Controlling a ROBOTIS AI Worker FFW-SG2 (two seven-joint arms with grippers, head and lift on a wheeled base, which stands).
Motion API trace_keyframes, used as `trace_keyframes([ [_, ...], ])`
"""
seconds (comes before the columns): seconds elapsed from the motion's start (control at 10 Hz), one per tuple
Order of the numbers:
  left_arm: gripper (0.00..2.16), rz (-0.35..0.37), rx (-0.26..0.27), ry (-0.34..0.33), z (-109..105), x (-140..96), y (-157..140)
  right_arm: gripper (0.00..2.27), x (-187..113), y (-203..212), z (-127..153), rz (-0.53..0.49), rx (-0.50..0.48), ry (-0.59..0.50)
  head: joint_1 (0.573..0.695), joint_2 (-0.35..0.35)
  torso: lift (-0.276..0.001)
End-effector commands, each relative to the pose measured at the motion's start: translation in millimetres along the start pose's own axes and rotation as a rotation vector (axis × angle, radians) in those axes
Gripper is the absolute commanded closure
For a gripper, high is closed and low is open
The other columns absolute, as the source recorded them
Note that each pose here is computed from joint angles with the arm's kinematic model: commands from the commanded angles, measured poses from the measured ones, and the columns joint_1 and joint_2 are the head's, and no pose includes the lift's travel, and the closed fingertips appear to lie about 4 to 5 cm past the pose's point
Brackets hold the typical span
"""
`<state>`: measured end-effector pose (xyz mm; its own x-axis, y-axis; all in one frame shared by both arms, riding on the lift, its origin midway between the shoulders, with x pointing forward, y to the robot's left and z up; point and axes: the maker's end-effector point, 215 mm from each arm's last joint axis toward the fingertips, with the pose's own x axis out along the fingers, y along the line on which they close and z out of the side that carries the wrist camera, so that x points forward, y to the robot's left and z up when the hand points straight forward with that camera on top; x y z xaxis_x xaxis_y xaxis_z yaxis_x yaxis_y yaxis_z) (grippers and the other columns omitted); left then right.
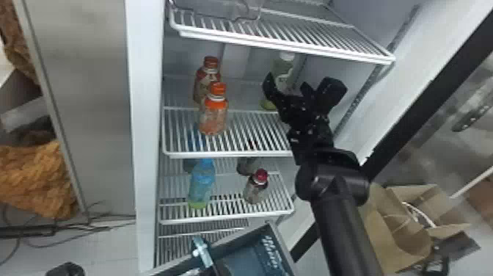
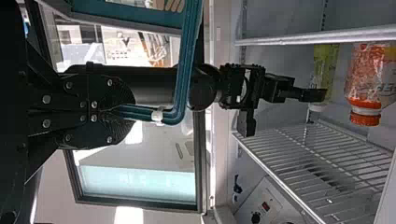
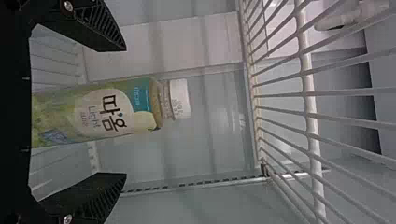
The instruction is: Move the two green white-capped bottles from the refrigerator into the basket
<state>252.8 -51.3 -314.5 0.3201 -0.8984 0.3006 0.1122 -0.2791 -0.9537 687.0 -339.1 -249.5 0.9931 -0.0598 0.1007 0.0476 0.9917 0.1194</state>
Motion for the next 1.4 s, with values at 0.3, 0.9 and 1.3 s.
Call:
trace_keyframes([
  [0.3,1.21,-0.005,-0.001,0.002,-0.2,1.1,-1.5,0.08,16.3,6.8,-10.2,0.011,-0.011,0.047,0.688,-0.350,-0.004],
  [0.9,1.21,-0.005,-0.001,0.001,0.4,1.5,-1.0,0.36,26.1,6.2,-32.3,0.007,-0.005,0.121,0.692,-0.350,-0.004],
  [1.3,1.21,-0.006,-0.003,-0.005,1.5,0.8,-1.5,0.88,25.4,2.3,-35.6,0.000,0.005,0.133,0.695,-0.350,-0.004],
])
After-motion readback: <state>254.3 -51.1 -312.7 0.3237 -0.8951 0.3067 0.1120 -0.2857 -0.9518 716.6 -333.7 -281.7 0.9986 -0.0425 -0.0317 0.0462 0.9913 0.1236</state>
